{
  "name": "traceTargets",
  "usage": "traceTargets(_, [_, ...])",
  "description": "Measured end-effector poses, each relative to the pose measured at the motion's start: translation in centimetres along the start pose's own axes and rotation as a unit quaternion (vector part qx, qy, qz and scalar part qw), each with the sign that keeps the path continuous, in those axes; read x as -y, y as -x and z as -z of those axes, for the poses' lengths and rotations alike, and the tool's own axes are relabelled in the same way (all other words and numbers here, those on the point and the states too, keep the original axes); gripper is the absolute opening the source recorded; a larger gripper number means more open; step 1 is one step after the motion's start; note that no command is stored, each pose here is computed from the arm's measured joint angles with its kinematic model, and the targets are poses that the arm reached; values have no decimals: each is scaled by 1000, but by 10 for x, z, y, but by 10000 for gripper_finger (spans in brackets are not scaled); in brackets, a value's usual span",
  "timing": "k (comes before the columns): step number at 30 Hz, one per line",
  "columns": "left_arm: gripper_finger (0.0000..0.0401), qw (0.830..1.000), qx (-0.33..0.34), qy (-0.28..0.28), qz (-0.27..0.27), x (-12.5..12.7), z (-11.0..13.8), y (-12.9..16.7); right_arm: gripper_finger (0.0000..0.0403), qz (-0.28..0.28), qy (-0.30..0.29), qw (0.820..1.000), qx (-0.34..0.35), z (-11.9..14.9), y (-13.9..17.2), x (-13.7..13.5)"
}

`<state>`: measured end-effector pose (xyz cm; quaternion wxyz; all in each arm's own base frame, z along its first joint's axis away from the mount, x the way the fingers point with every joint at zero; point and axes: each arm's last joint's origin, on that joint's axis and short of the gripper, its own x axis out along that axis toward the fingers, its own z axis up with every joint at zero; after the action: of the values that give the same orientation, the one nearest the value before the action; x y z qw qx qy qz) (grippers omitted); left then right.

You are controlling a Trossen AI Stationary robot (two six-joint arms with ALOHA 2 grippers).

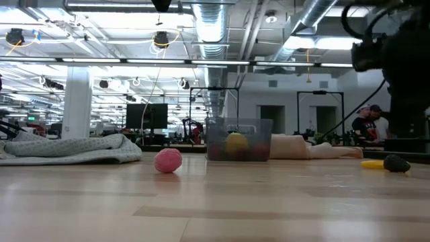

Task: Pick and placing Produce into tupperware
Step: Put the blackberry into the black bin

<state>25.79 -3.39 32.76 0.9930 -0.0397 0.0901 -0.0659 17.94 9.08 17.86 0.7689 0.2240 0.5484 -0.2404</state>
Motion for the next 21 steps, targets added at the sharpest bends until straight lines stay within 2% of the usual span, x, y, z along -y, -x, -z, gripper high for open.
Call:
traceTargets(6, [339,1000,0,1,1,0,0,0,244,-19,-14,1000,0,7,-15,4])
traceTargets(14, [339,1000,-2,1,0,0,0,0,244,-25,-16,1000,4,8,-20,3])
traceTargets(21, [339,1000,-2,1,0,0,0,0,244,20,0,1000,-17,12,-41,-1])
